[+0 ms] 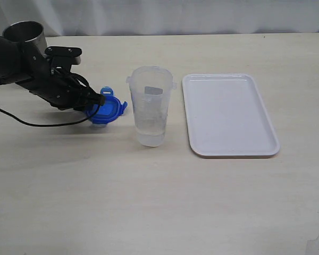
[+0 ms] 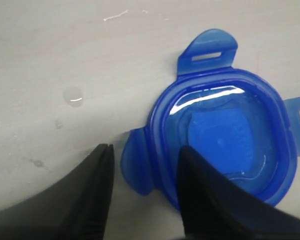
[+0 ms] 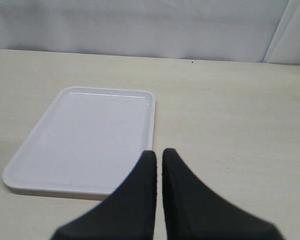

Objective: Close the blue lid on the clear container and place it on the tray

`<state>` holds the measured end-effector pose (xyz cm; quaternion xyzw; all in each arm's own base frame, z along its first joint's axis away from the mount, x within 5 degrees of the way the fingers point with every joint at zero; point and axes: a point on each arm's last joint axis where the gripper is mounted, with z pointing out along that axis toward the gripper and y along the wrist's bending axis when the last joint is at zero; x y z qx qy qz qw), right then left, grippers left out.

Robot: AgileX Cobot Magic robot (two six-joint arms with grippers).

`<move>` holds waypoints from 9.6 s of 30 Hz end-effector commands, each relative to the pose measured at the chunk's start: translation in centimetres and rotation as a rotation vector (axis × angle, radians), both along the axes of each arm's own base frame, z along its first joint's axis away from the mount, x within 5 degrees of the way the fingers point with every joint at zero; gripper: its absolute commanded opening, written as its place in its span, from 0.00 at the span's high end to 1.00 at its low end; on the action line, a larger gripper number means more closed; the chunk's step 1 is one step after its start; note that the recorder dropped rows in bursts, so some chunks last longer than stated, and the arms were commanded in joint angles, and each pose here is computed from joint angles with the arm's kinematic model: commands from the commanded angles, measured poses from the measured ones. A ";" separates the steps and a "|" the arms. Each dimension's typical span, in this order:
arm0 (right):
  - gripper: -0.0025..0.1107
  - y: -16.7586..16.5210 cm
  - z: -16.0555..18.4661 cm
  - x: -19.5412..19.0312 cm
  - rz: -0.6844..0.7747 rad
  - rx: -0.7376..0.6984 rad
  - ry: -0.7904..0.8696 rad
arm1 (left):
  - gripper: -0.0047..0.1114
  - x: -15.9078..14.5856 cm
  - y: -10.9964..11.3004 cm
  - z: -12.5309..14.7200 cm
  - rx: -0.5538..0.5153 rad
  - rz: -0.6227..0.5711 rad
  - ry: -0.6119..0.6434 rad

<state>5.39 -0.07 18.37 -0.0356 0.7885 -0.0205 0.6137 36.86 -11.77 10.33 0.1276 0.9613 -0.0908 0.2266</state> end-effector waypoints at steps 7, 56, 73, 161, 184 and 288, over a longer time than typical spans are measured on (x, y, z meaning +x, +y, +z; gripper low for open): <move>0.94 0.0 -0.1 0.0 -0.003 0.004 0.001 | 0.91 0.2 -0.1 0.0 -0.010 0.017 -0.010; 0.94 0.0 -0.1 0.0 -0.003 0.004 0.001 | 0.96 1.2 -2.1 9.1 0.247 -0.357 -0.630; 0.94 0.0 -0.1 0.0 -0.003 0.004 0.001 | 0.96 -1.3 -5.6 14.9 0.398 -0.672 -0.935; 0.94 0.0 -0.1 0.0 -0.003 0.004 0.001 | 0.96 -6.6 -10.3 18.0 0.676 -1.150 -1.087; 0.94 0.0 -0.1 0.0 -0.003 0.004 0.001 | 0.96 -8.7 -10.4 18.6 0.619 -1.156 -0.956; 0.94 0.0 -0.1 0.0 -0.003 0.004 0.001 | 0.96 -13.1 -12.5 16.3 0.471 -1.277 -0.603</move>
